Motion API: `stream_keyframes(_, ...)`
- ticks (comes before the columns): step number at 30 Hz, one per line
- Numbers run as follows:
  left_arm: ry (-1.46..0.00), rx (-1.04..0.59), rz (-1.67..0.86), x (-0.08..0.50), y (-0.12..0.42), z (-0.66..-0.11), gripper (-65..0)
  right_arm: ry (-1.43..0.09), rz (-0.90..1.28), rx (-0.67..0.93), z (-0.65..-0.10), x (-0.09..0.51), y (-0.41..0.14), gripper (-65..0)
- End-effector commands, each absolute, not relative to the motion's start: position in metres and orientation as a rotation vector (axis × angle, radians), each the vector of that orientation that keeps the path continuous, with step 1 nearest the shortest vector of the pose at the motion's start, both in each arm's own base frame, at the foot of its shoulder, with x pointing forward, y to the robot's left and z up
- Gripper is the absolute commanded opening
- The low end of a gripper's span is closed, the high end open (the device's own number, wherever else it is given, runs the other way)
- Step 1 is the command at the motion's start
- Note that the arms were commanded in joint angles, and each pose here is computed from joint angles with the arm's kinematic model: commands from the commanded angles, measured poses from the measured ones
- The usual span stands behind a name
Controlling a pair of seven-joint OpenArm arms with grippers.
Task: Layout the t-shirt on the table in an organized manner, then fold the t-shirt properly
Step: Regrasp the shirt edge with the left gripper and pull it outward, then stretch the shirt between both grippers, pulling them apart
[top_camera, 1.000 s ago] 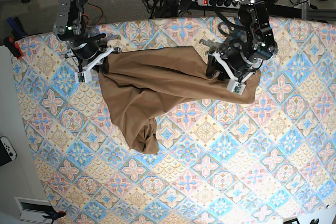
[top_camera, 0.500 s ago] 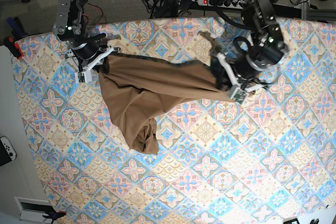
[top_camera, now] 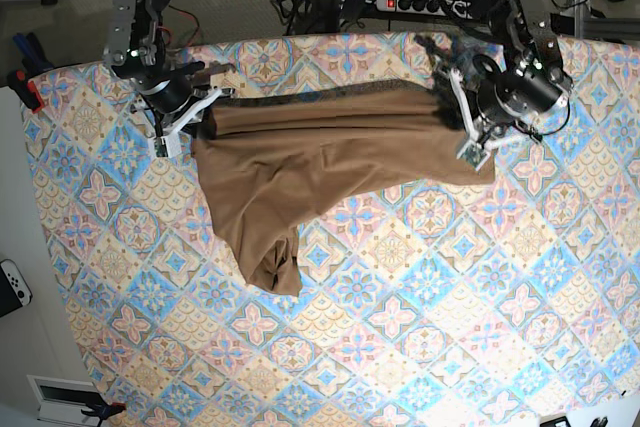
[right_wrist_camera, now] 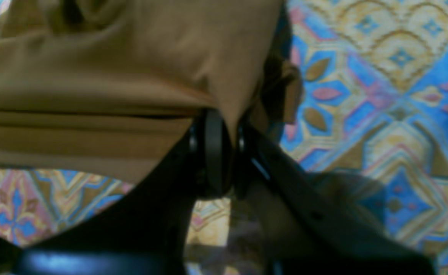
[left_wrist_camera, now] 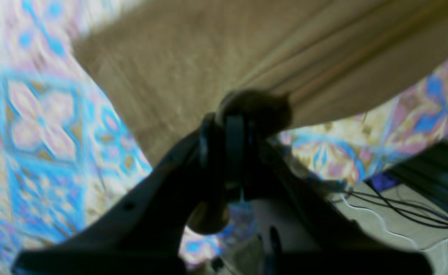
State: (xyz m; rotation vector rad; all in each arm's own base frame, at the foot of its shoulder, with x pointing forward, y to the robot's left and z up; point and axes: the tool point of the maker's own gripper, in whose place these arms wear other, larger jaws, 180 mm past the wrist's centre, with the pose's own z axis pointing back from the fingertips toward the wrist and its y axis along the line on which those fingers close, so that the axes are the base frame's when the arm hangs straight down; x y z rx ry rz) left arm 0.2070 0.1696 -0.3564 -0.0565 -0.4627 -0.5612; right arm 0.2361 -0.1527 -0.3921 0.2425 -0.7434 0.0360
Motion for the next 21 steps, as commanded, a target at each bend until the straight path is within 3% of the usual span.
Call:
stream_keyframes(1, -0.446, -0.009, -0.57, 0.202, 0.183, -0.355, -65.0, -0.781, 0.038, 0.207, -0.383, 0.243, -0.162, -65.0)
stream_keyframes(11, -0.381, -0.068, -0.604, 0.152, 0.201, -0.388, -65.0, -0.764, 0.039, 0.208, -0.387, 0.239, -0.162, -65.0)
stream_keyframes(16, -0.361, -0.09, -0.571, 0.15, 0.205, -0.401, -65.0, -0.597, 0.044, 0.205, -0.411, 0.217, -0.163, -65.0)
stream_keyframes(19, -0.363, -0.089, -0.569, 0.152, 0.206, -0.401, -65.0, -0.585, 0.046, 0.203, -0.412, 0.215, -0.163, -57.6)
stream_keyframes(21, -0.37, -0.066, -0.544, 0.154, 0.216, -0.398, -65.0, -0.582, 0.045, 0.203, -0.413, 0.215, -0.163, -58.6)
